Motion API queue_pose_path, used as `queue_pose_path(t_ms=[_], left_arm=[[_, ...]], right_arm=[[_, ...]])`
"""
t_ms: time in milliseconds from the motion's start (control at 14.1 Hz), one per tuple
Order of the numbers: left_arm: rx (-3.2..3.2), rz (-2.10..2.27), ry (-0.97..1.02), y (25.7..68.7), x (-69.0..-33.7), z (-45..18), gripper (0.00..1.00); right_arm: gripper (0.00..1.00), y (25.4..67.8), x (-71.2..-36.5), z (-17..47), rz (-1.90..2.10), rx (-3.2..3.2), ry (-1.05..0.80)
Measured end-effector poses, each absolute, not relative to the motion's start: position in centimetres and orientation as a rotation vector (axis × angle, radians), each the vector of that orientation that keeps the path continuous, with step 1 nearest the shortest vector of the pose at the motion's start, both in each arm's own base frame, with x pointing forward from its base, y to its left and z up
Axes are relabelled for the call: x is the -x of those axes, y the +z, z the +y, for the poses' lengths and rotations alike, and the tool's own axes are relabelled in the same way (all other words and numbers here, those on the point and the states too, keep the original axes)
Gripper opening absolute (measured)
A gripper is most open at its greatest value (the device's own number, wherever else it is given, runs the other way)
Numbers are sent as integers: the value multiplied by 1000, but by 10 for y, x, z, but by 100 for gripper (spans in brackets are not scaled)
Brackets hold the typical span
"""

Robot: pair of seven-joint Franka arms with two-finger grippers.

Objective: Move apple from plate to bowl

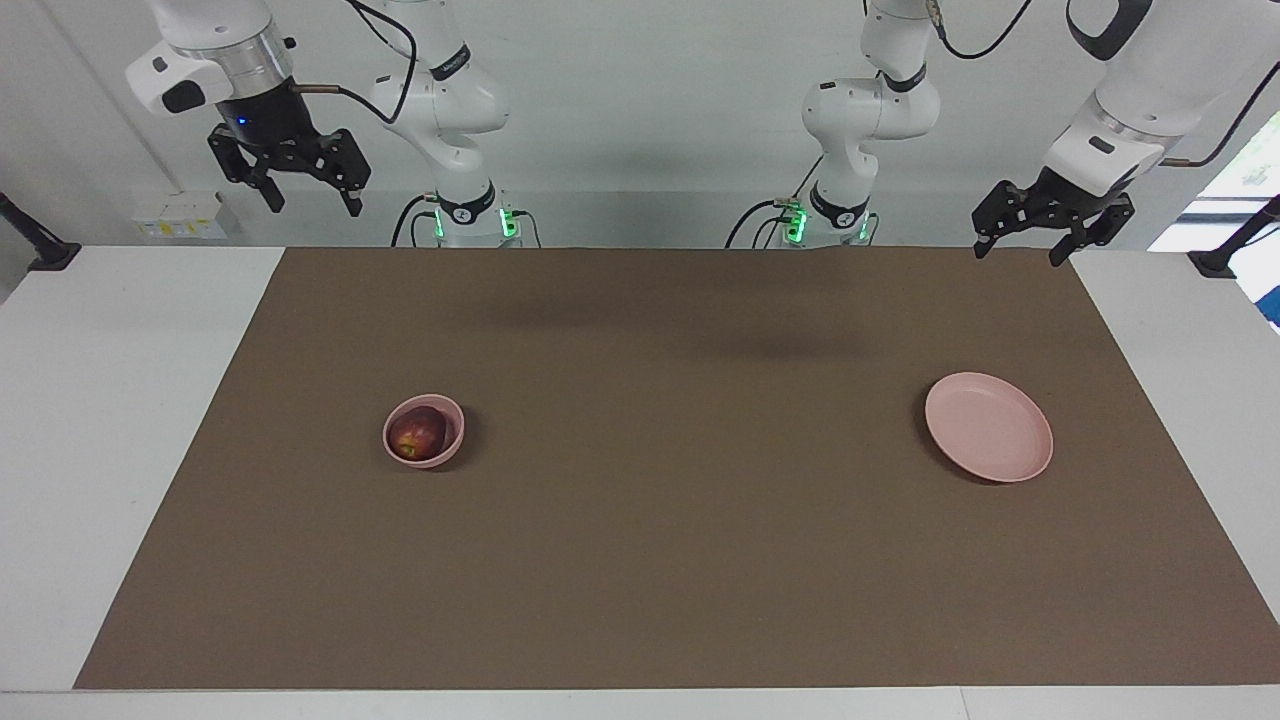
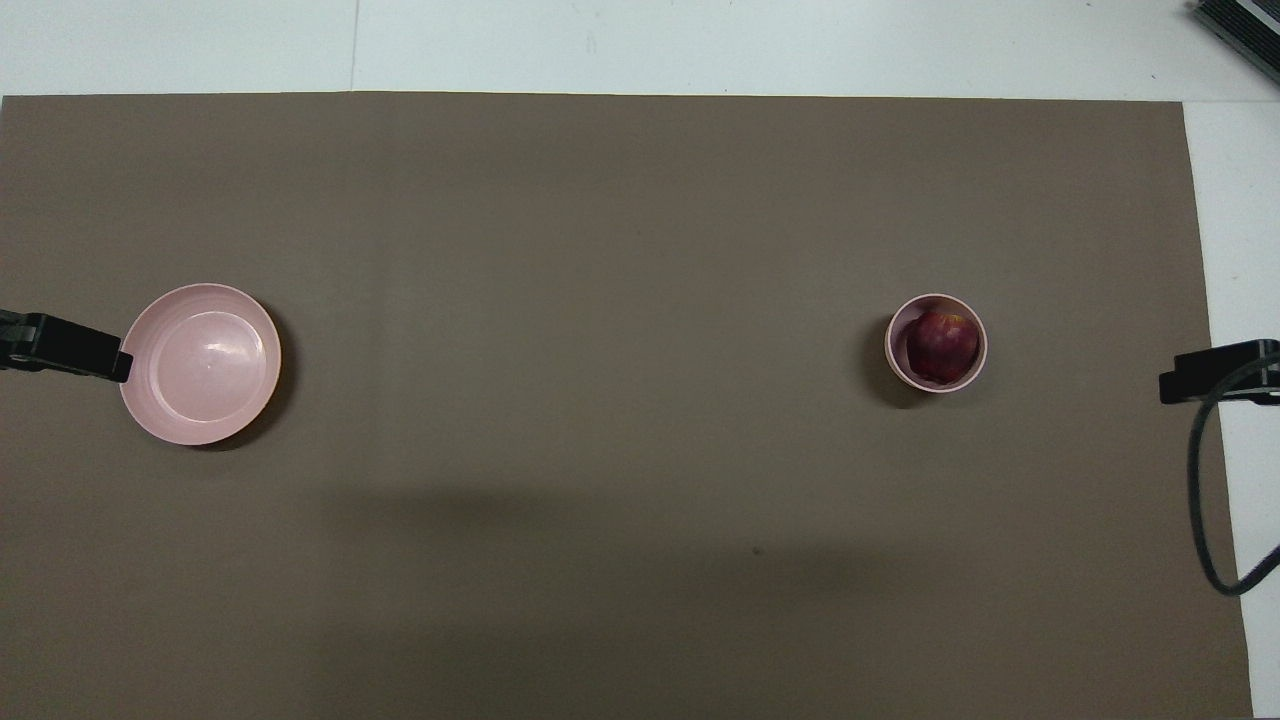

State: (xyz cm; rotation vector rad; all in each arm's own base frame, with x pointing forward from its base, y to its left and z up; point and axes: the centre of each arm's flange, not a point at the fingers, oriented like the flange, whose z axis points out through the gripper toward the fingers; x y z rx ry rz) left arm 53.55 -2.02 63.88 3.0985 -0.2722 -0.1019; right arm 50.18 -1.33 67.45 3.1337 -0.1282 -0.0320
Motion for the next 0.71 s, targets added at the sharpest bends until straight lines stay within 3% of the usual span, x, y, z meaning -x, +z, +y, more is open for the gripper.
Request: queue_pose_path(t_ms=[711], left_arm=[[-3101, -280, -51, 649, -533, -22, 100]], right_arm=[[100, 673, -501, -18, -147, -3133, -38]])
